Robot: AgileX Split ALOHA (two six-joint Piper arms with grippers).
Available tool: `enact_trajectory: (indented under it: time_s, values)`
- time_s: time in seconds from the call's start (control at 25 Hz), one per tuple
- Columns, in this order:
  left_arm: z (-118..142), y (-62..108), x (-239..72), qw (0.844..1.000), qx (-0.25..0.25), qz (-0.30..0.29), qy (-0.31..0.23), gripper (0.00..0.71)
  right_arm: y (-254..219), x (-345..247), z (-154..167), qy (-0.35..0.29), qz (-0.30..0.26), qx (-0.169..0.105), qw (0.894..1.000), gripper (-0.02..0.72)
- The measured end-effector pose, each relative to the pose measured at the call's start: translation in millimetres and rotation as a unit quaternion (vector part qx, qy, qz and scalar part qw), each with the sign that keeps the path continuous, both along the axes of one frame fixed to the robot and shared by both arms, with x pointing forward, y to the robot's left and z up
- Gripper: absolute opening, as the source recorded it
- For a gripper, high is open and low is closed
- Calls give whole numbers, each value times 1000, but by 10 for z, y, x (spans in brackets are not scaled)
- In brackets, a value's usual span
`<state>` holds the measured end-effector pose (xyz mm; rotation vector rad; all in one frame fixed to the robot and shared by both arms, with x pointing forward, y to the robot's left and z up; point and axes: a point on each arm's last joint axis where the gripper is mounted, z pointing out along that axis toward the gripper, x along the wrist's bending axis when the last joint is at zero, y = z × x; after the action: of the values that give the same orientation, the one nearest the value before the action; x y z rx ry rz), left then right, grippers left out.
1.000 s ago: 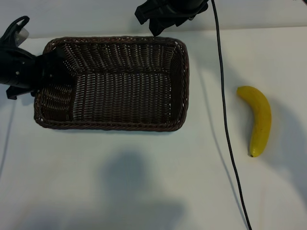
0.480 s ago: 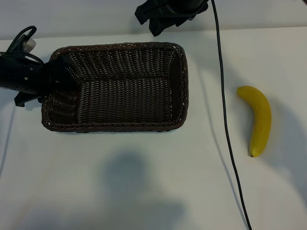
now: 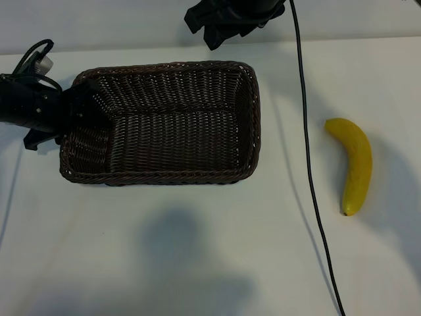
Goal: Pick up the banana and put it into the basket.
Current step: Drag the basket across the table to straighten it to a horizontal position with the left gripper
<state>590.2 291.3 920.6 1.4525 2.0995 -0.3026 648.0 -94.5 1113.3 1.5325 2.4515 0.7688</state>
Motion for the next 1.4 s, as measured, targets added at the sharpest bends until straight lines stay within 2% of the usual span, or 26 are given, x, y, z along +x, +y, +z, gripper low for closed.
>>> enact_trajectory:
  time_s: [0.68, 0.92, 1.2, 1.4]
  values:
    - [3, -9, -6, 999, -17, 27, 20, 368, 12, -6, 3, 3, 1, 7, 1000, 510]
    - [-27, 10, -65, 998, 0, 18, 54, 368, 12, -6, 3, 3, 1, 7, 1000, 510]
    - [-32, 8, -91, 997, -1, 16, 69, 368, 15, -7, 3, 4, 2, 9, 1000, 510]
    - [-51, 34, -114, 996, 17, 13, 81, 368, 16, -8, 3, 5, 2, 10, 1000, 510]
